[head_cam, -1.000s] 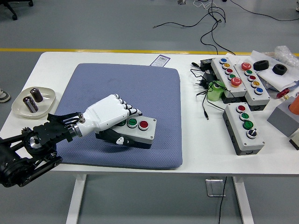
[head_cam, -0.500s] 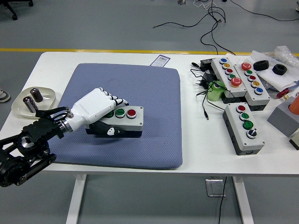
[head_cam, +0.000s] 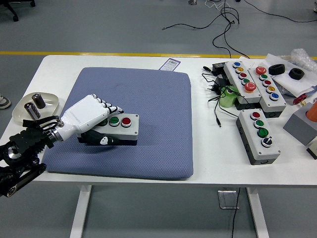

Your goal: Pick up the button,place it on the desk,press the button,press the button

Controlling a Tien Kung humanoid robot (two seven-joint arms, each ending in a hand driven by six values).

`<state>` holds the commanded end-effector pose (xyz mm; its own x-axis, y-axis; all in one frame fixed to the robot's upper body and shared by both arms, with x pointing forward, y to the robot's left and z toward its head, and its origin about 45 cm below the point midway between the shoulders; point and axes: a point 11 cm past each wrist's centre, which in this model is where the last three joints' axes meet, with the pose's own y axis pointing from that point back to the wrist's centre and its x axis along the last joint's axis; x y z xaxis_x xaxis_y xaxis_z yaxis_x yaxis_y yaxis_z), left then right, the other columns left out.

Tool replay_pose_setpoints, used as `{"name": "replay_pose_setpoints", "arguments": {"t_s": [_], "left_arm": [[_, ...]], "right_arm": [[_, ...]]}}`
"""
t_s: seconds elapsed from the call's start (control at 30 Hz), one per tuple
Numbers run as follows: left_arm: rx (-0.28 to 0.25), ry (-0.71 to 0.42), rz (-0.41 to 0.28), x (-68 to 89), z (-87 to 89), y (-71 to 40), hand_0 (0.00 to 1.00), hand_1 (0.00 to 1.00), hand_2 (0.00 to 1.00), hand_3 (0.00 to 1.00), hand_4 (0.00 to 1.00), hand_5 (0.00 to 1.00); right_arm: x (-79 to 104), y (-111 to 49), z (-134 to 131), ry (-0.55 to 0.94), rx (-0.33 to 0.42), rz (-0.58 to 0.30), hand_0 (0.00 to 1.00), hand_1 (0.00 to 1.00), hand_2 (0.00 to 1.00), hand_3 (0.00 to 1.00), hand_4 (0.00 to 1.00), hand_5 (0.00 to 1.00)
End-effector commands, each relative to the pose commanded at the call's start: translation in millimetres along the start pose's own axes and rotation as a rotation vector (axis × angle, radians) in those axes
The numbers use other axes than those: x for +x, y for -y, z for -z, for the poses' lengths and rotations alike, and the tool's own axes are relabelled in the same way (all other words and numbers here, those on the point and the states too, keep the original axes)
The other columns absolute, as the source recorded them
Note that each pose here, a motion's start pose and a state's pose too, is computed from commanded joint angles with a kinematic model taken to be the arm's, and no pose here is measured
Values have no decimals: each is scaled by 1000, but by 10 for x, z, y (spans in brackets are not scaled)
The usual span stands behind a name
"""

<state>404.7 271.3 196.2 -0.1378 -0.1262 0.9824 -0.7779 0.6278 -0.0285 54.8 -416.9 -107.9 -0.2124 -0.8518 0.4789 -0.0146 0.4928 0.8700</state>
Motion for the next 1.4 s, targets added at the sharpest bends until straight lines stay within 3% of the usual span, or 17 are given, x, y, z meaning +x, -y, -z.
{"name": "replay_pose_setpoints", "arguments": {"t_s": [0.27, 0.3, 0.47, 0.5, 0.67, 0.7, 0.87, 0.9, 1.1, 1.27, 1.4], "left_arm": [[14, 53, 37, -42, 22, -34, 51, 2, 2, 402, 812, 392], [13, 64, 44, -47, 17, -37, 46, 110, 187, 582, 837, 530], [11, 101, 114, -109, 23, -38, 46, 110, 187, 582, 837, 530], [13, 105, 127, -120, 29, -40, 174, 322, 433, 787, 857, 598], [44, 82, 214, -191, 63, -67, 174, 322, 433, 787, 857, 598], [51, 71, 227, -190, 65, -70, 949, 888, 932, 982, 953, 623], [87, -3, 230, -77, 24, -64, 949, 888, 932, 982, 953, 623], [99, -29, 220, -33, 16, -55, 998, 998, 998, 998, 998, 642], [171, -226, 133, 251, -30, -55, 998, 998, 998, 998, 998, 651], [181, -239, 118, 361, -29, -50, 998, 998, 998, 998, 998, 651], [223, -281, -28, 577, -43, -113, 998, 998, 998, 998, 998, 675]], "right_arm": [[3, 2, -13, -1, -3, 0, 550, 642, 692, 615, 290, 125], [3, 2, -16, -1, -4, 0, 550, 643, 693, 615, 289, 126], [5, 3, -25, -4, -6, -1, 550, 643, 693, 615, 289, 126], [6, 3, -26, -4, -6, -2, 550, 644, 693, 615, 289, 125], [12, 5, -35, -3, -6, -3, 550, 644, 693, 615, 289, 125], [13, 5, -34, -3, -6, -3, 551, 644, 693, 616, 289, 124], [15, 5, -26, -1, -3, -3, 551, 644, 693, 616, 289, 124], [15, 5, -23, 0, -3, -3, 551, 644, 693, 616, 289, 123], [20, 5, -16, 3, -1, -4, 551, 644, 693, 616, 289, 123], [19, 5, -7, -1, 0, -4, 551, 644, 694, 616, 290, 120], [24, 6, -12, 0, -1, -5, 551, 644, 693, 616, 290, 122]]}}
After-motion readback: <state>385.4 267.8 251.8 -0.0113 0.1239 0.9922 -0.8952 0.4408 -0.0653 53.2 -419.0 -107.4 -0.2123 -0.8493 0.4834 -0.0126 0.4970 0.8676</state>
